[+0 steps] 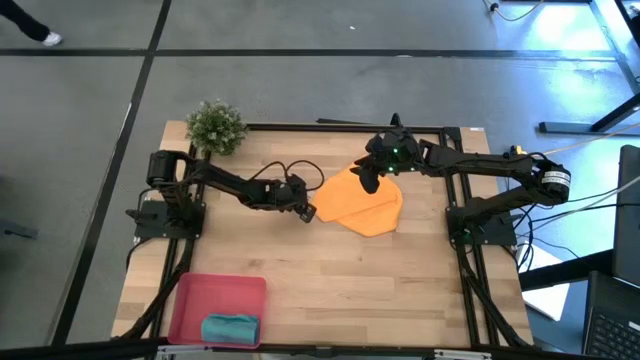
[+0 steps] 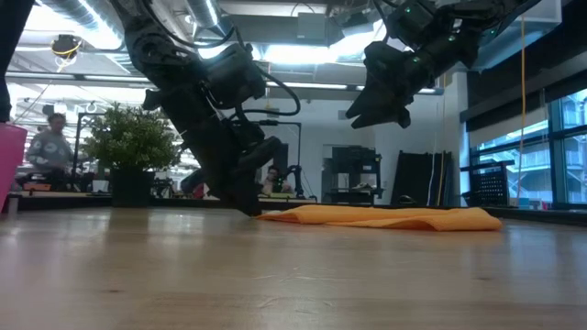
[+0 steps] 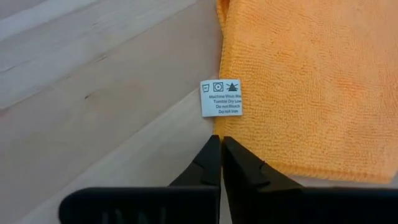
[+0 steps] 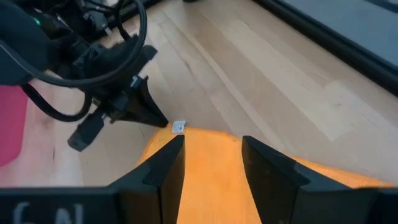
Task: Roll microfiber towels into tight, uniform cylinder then place into a basket
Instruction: Fold the orange microfiber towel
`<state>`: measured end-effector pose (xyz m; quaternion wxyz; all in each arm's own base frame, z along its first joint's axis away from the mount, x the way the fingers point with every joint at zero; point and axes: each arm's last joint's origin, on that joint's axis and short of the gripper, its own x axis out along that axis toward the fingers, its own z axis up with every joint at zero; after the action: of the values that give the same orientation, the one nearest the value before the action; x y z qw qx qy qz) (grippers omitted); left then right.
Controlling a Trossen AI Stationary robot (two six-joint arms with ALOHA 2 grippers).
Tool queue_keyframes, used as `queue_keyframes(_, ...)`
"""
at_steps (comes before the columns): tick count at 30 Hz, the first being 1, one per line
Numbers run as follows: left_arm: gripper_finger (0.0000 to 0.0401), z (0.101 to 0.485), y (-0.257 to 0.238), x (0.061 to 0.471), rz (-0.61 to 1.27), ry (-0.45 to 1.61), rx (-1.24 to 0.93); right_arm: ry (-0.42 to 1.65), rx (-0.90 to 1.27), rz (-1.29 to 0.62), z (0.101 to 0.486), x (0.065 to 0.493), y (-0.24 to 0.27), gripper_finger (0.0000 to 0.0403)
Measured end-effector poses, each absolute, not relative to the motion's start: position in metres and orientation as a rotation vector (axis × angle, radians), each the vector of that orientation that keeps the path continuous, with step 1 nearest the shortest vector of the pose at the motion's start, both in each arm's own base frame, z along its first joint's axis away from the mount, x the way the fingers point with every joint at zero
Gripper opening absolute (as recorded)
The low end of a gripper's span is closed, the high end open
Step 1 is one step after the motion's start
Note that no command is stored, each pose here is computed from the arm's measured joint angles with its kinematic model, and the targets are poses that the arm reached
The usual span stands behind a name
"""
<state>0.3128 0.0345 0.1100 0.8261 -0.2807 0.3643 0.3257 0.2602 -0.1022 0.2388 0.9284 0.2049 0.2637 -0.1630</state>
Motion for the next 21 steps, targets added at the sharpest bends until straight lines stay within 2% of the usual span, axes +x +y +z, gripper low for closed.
queue_keyframes(16, 0.0000, 0.126, 0.016, 0.307, 0.556, 0.834, -0.515, 0.407, 0.254, -0.290, 0.252, 0.267, -0.105, 0.0161)
queue_keyframes(21, 0.0000, 0.124, 0.004, 0.300, 0.553, 0.912, -0.469, 0.355, 0.243, -0.286, 0.256, 0.269, -0.106, 0.0161)
